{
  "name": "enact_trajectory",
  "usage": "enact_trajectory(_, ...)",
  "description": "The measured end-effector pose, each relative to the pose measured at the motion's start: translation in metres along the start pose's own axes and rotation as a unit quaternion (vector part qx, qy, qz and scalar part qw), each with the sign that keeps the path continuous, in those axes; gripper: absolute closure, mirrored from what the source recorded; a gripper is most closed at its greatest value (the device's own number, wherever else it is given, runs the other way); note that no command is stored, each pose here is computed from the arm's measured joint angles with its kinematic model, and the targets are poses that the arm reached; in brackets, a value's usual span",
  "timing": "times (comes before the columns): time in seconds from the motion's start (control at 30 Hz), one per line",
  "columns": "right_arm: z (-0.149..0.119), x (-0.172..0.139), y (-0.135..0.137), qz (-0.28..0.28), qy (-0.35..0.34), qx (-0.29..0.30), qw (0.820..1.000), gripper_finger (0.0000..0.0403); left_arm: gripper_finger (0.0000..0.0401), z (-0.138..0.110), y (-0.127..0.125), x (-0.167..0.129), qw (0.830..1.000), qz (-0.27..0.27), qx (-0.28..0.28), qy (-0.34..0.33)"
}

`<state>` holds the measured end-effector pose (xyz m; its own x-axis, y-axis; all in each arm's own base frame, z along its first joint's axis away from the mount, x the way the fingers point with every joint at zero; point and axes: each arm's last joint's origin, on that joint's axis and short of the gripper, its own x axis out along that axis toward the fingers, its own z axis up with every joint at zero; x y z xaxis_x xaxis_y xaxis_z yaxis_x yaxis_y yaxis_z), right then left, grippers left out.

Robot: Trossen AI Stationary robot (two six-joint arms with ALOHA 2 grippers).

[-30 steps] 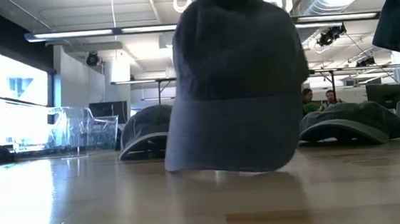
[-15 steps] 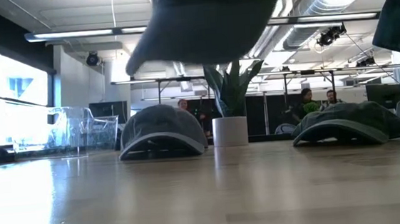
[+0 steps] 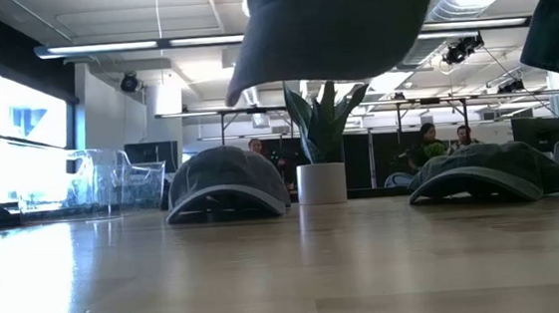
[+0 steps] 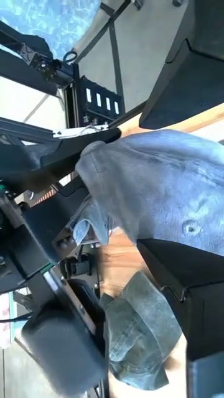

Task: Pick & Place hat
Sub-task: Put the bottom gray cap into the top transparent bin

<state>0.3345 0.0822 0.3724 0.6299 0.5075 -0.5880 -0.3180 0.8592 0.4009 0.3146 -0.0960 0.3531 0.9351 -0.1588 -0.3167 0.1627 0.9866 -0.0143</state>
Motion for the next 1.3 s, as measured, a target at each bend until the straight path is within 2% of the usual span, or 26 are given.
enact_trajectory(0.27,-0.001,0.000,0.002,0.030,0.008,-0.005,0.999,0.0386,0.0103,0.002,0.000,0.002,1.000,-0.005,0.001,-0.015)
enact_trajectory(0.4,-0.001,0.000,0.002,0.036,0.010,-0.004,0.999,0.0372,0.0103,-0.003,-0.002,0.021,0.998,-0.060,-0.001,-0.022)
enact_trajectory(0.5,-0.001,0.000,0.002,0.036,0.010,-0.002,0.999,0.0370,0.0103,-0.003,-0.004,0.023,0.994,-0.103,-0.013,-0.025)
enact_trajectory(0.67,-0.001,-0.001,0.003,0.042,0.011,0.007,0.999,0.0386,0.0115,-0.006,-0.006,0.026,0.991,-0.126,-0.036,-0.011)
enact_trajectory(0.8,-0.001,-0.001,0.003,0.050,0.014,0.030,0.998,0.0377,0.0163,-0.005,-0.008,0.024,0.985,-0.168,-0.039,-0.009)
enact_trajectory(0.93,-0.001,-0.001,0.004,0.064,0.019,0.043,0.997,0.0359,0.0233,-0.005,-0.011,0.023,0.976,-0.213,-0.050,-0.004)
enact_trajectory(1.2,-0.005,0.002,0.019,0.125,0.042,0.039,0.990,0.0384,0.0375,-0.006,-0.015,0.021,0.957,-0.283,-0.061,0.010)
enact_trajectory(1.3,-0.006,0.003,0.025,0.146,0.051,0.051,0.987,0.0382,0.0394,-0.005,-0.015,0.020,0.950,-0.304,-0.072,0.013)
